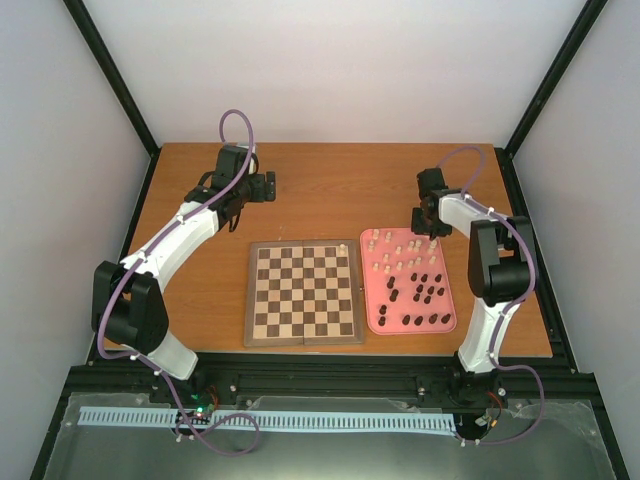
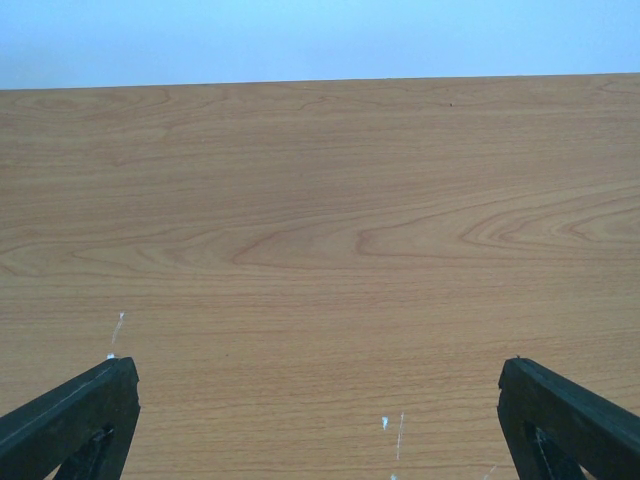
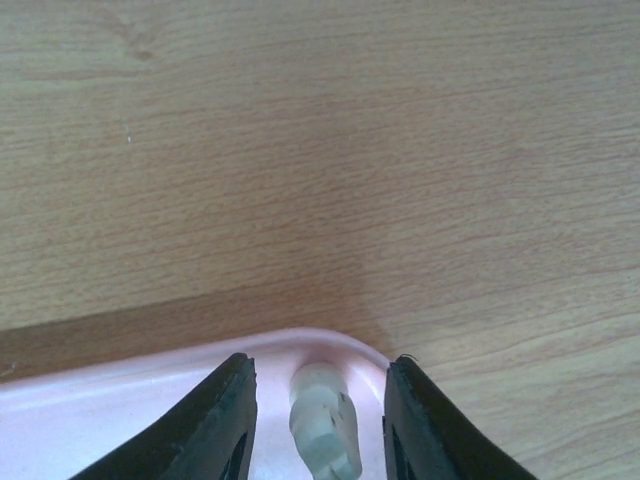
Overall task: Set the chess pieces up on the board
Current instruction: Pick up the chess piece from the storage box.
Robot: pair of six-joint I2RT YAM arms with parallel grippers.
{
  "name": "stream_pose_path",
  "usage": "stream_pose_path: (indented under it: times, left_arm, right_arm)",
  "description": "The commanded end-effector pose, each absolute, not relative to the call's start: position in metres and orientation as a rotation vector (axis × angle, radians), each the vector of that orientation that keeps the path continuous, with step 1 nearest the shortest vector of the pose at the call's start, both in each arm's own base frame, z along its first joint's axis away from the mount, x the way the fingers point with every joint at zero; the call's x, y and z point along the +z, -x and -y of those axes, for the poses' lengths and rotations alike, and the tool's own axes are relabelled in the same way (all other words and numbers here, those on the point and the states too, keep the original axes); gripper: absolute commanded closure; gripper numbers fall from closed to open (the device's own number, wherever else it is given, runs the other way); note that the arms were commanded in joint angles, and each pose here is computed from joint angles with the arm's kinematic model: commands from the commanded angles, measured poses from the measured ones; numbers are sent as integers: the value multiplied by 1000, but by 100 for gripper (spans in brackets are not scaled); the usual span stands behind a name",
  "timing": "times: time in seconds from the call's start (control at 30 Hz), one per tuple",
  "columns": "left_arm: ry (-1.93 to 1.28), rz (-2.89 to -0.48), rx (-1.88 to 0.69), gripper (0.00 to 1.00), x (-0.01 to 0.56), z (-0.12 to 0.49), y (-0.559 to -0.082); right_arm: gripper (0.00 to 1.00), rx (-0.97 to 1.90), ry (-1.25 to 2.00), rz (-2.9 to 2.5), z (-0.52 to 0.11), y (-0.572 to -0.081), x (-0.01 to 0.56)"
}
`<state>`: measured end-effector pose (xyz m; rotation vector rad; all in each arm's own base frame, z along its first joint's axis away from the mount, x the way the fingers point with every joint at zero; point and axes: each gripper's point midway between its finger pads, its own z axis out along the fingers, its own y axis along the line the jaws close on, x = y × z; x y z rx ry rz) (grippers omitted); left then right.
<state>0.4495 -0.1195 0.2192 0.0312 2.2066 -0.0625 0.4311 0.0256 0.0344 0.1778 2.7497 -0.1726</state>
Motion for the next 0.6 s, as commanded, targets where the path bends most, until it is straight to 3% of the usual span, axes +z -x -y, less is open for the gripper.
stream_pose_path:
  times: [0.0, 0.07, 0.23, 0.57]
  left_arm:
    - [-42, -2198, -56, 0, 227, 122, -452]
    - [-43, -2198, -56, 0, 227, 122, -452]
    - [-41, -2196, -57, 0, 228, 122, -452]
    - [-40, -2195, -55, 0, 228, 121, -452]
  right_arm:
    - [67, -153, -195, -2726, -24, -445, 37]
    - [74, -152, -196, -2727, -24, -444, 36]
    - [79, -157, -202, -2725, -23, -443, 39]
    - [81, -91, -201, -2623, -29, -446, 90]
